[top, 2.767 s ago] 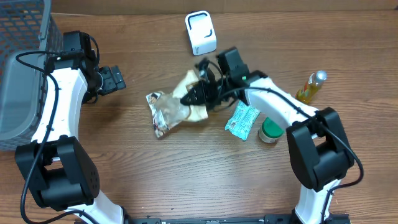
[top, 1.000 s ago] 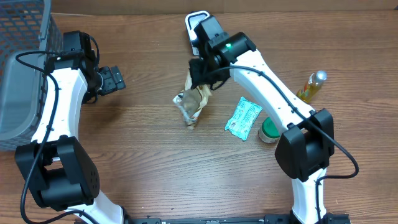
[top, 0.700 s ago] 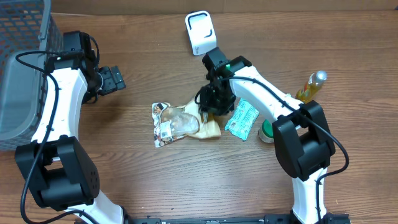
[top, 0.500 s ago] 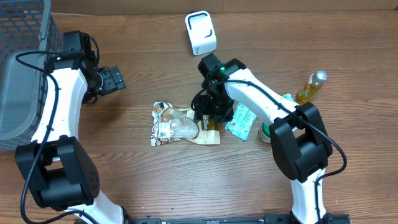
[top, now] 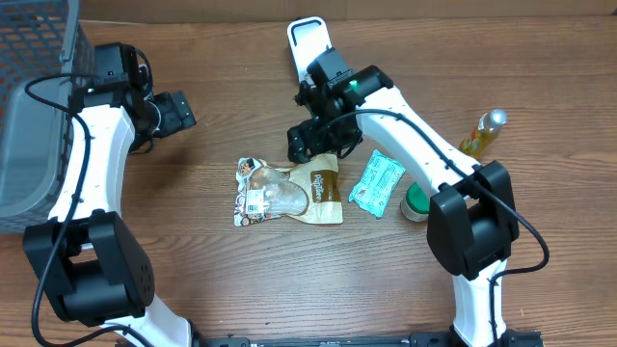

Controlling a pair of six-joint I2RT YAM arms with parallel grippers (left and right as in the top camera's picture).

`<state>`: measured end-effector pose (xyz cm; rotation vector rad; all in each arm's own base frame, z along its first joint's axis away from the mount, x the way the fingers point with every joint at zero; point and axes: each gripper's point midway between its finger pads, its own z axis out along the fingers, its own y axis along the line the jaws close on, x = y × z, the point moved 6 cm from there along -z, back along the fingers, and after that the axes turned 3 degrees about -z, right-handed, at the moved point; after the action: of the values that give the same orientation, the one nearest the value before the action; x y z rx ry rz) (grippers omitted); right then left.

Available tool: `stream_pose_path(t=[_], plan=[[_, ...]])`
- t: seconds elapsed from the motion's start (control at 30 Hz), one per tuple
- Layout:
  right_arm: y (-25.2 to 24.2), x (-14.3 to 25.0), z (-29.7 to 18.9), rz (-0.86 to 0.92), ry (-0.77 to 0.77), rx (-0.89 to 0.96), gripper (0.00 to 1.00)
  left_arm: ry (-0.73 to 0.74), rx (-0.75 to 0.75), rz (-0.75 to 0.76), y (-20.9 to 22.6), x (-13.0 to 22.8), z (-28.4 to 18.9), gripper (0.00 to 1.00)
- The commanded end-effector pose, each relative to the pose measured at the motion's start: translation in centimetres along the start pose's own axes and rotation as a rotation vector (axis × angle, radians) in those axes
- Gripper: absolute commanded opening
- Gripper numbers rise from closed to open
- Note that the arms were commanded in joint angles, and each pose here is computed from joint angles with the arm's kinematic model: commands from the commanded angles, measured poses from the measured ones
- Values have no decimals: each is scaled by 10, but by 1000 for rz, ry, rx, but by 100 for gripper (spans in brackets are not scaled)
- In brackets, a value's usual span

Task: Scan the item barcode

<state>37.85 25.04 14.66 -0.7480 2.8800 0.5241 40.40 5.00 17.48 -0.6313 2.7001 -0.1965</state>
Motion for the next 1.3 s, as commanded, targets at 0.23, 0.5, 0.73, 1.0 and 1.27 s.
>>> stream_pose_path(t=[0.23,0.5,0.73,1.0,1.27], plan=[[-18,1,27,-120,33,-163,89,493,109,161,-42,116,18,6],[-18,9,58,-70,99,-302,89,537,78,217,-43,154,54,6],[-17,29,74,-29,148,-367,89,568,64,208,-34,173,81,7],[5,33,72,7,124,-620,83,594,53,203,-31,177,95,6],[8,40,85,51,140,-630,64,594,53,203,-31,177,95,6]])
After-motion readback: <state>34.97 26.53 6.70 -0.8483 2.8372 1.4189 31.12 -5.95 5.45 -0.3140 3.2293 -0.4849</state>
